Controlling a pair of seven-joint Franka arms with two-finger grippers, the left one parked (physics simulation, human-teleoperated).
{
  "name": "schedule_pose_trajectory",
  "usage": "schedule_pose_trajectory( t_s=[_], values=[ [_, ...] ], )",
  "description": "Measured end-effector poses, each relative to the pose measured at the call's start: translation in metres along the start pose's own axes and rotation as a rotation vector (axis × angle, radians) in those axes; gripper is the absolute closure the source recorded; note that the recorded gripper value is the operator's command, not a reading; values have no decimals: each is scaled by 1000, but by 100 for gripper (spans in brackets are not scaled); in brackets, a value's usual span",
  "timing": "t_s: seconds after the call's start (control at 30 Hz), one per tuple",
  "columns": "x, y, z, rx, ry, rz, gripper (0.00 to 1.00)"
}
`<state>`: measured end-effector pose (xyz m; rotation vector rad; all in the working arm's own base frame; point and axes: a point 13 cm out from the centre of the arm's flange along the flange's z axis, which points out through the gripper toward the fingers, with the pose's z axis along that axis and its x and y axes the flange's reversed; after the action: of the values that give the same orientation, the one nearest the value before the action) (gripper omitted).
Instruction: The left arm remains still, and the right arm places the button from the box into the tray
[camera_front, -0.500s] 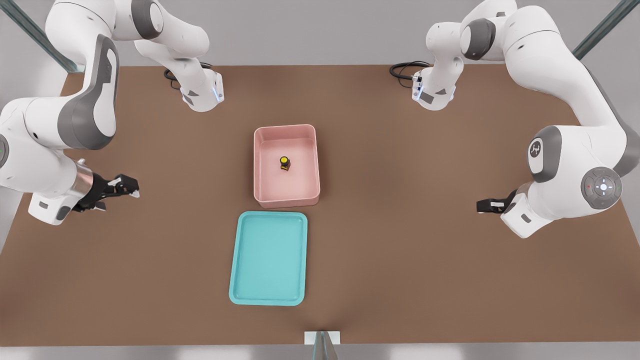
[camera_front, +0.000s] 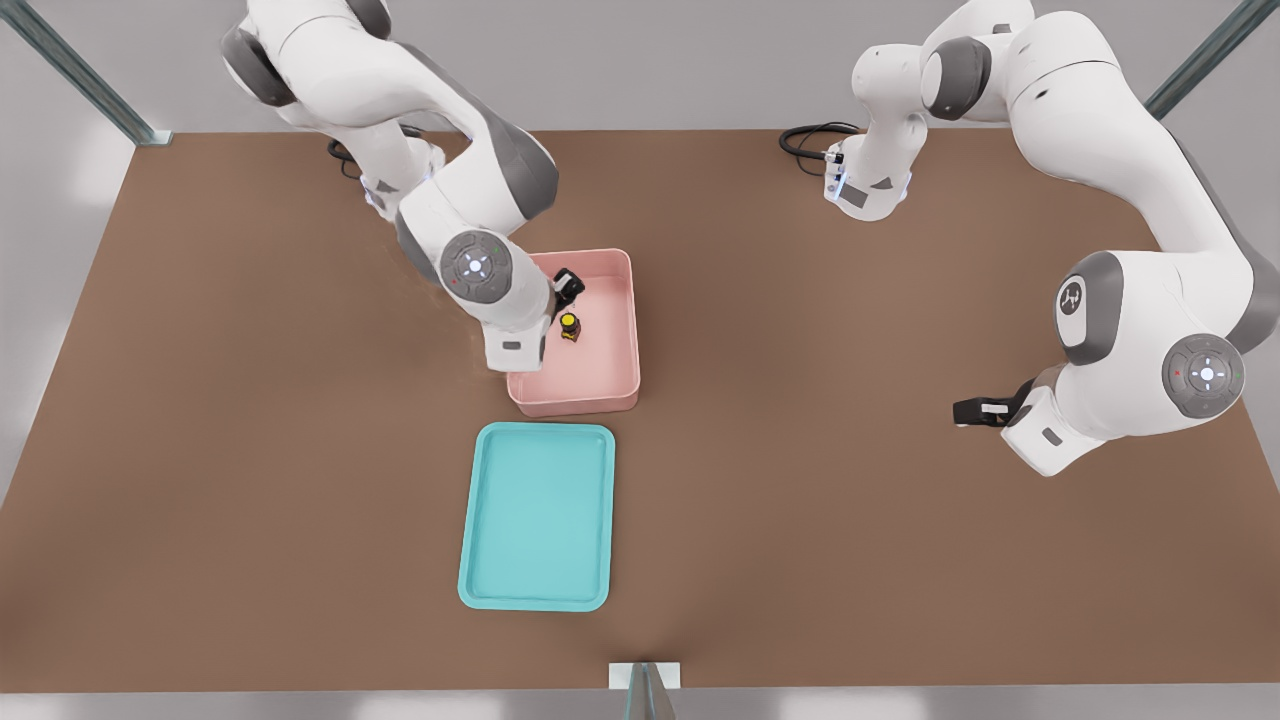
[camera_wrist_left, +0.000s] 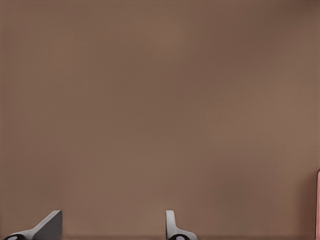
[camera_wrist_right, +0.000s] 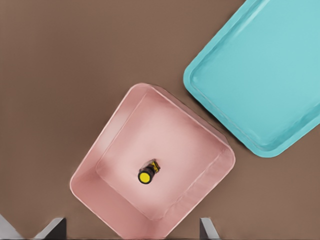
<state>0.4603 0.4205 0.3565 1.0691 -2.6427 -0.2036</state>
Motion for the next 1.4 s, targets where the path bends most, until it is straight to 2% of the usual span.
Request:
schedule_pose_trajectory(
  t_s=[0.07, 0.1, 0.17, 0.27, 0.33, 0.4, 0.5, 0.63, 0.87, 0.97, 1.4],
  values=[
    [32, 61, 96, 89, 111, -26, 0],
    [52, 64, 138, 128, 130, 12, 0],
    [64, 91, 185, 129, 83, 81, 0],
    [68, 174, 212, 145, -18, 64, 0],
    [62, 191, 219, 163, -71, 105, 0],
    [29, 132, 203, 188, -146, 265, 0],
    [-5, 57, 208, 191, -200, 469, 0],
    [-20, 53, 217, 172, -248, 572, 0],
    [6, 13, 230, 164, -284, 732, 0],
    [23, 12, 251, 150, -263, 755, 0],
    [32, -14, 282, 128, -293, 762, 0]
  ],
)
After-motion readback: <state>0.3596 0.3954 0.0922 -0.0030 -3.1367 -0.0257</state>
